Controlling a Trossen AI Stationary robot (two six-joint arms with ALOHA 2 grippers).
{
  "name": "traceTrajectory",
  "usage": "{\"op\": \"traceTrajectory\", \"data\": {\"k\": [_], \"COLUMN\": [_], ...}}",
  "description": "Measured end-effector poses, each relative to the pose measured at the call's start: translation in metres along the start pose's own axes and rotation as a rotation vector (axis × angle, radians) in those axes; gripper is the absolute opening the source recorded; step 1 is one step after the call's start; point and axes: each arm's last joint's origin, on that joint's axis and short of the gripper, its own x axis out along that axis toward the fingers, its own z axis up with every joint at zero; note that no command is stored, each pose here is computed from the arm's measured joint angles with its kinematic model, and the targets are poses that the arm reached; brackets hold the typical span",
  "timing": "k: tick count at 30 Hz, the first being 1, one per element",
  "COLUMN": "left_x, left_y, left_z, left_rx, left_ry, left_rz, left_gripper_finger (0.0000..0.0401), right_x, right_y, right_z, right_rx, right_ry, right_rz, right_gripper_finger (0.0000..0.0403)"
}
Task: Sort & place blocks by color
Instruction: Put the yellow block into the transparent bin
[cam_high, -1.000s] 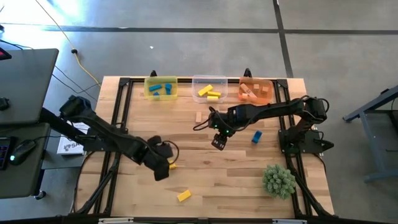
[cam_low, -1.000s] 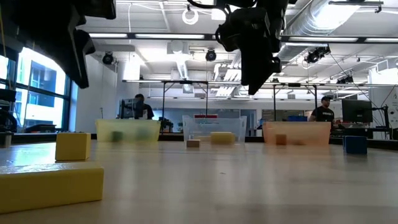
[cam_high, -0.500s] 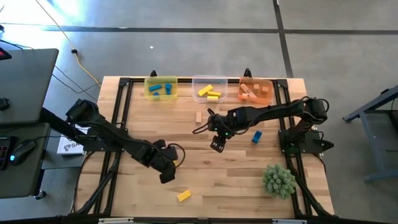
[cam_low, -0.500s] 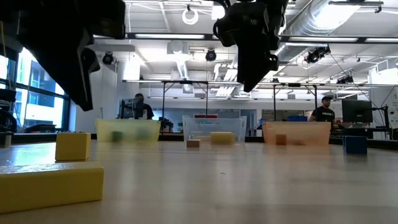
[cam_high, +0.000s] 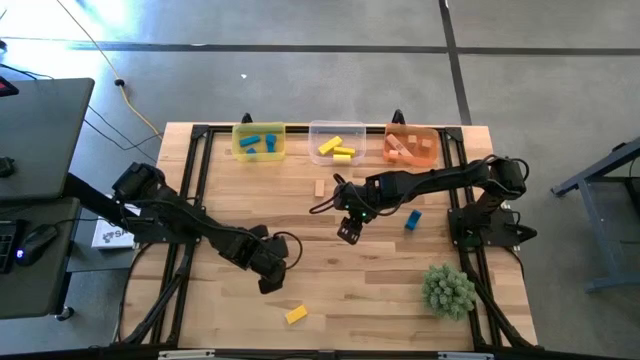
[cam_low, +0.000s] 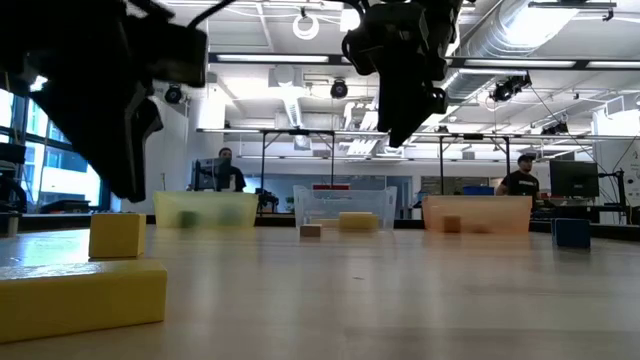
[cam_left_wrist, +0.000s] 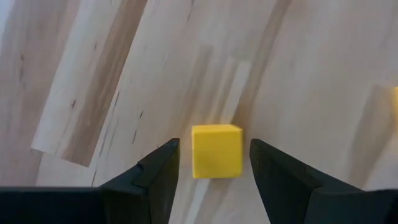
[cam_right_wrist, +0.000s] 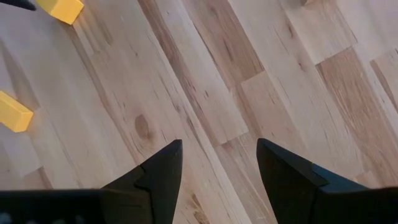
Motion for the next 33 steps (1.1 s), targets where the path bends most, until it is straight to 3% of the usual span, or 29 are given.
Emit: {"op": "traceTrajectory", "data": {"k": [9, 18, 26, 33], "left_x": [0.025, 0.035, 0.035, 0.034], "left_y": [-0.003, -0.005, -0.005, -0.008], "left_z": [-0.005, -0.006, -0.005, -0.002], "left_rx": [0.015, 0.023, 0.044, 0.038], "left_ry": [0.091, 0.090, 0.081, 0.084], "left_rz": [0.027, 0.039, 0.043, -0.019], "left_gripper_finger": [0.0184, 0.0180, 0.0107, 0.0104], "right_x": [0.000, 0.000, 0.000, 0.000], "right_y": [0.000, 0.000, 0.001, 0.001], "right_z": [0.000, 0.000, 0.001, 0.003], "right_rx": [-0.001, -0.008, -0.008, -0.007], "right_ry": [0.001, -0.003, -0.012, -0.025], "right_rz": [0.001, 0.003, 0.009, 0.015], "right_gripper_finger": [0.0195, 0.0195, 0.0195, 0.0195]}}
